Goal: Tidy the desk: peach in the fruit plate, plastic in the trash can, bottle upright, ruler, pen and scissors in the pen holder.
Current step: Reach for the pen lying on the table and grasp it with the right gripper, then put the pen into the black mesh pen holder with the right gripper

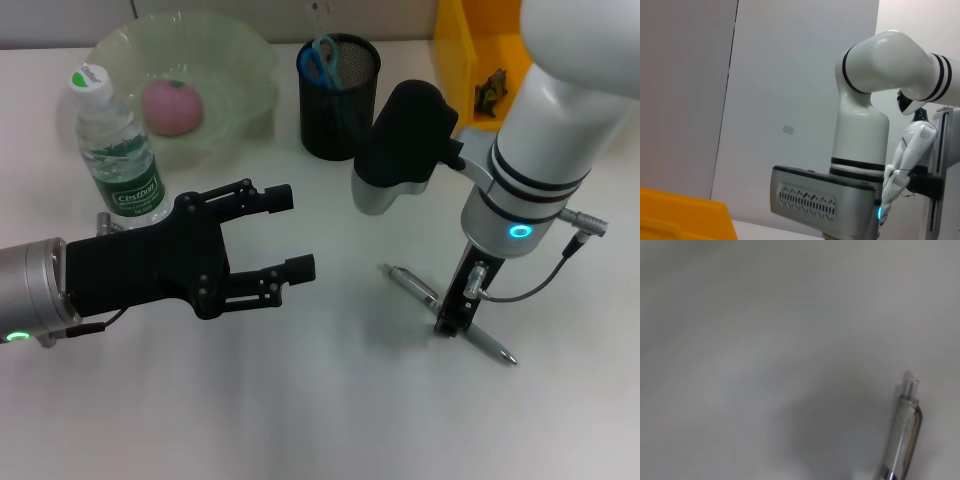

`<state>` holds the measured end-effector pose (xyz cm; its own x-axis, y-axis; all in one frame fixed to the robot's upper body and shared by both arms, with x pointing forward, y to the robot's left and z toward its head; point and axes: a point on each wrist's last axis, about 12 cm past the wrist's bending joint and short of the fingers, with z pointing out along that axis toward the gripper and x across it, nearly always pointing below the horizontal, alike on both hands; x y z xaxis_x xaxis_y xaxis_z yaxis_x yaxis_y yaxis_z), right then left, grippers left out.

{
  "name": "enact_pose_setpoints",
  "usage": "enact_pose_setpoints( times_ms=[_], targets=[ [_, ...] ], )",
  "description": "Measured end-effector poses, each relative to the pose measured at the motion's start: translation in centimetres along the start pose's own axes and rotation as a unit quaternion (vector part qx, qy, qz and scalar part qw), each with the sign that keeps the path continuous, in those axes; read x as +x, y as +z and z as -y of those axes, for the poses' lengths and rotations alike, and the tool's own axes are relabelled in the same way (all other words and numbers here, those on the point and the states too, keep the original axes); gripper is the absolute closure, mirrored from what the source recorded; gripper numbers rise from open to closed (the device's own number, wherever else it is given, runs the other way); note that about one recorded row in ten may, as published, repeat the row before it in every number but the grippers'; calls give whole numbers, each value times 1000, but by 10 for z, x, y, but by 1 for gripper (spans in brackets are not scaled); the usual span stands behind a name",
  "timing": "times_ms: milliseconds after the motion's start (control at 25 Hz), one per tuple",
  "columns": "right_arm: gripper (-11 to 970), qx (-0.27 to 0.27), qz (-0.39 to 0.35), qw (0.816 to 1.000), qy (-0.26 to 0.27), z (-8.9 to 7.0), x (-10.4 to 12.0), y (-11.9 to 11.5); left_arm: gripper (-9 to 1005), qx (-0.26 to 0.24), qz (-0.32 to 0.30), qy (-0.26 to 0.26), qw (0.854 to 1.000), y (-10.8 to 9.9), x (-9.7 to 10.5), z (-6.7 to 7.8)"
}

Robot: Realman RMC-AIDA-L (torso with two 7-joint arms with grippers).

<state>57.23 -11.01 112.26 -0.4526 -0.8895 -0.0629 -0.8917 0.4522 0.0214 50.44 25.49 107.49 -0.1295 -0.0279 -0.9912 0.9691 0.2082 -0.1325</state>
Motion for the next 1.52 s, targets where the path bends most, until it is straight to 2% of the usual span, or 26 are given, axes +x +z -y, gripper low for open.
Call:
enact_pose_setpoints(
  times_ms=[520, 760, 960, 1240, 1520],
  targets=[
    [682, 3, -5, 1000, -2, -1, -1, 3, 194, -1, 1, 1, 1000, 0, -1, -1],
    [833, 2, -2, 1000, 0, 0, -1, 1, 194, 1, 2, 4, 1000, 1, -2, -1],
    [833, -2, 19, 1000, 15, 4, -2, -5, 194, 1, 2, 5, 1000, 0, -2, -1],
    [833, -23, 117, 992, 51, 26, 5, -26, 194, 0, 3, 4, 1000, 0, -2, 0],
    [833, -24, 256, 965, 51, 46, 21, -39, 194, 0, 3, 4, 1000, -1, -2, 0]
  ],
)
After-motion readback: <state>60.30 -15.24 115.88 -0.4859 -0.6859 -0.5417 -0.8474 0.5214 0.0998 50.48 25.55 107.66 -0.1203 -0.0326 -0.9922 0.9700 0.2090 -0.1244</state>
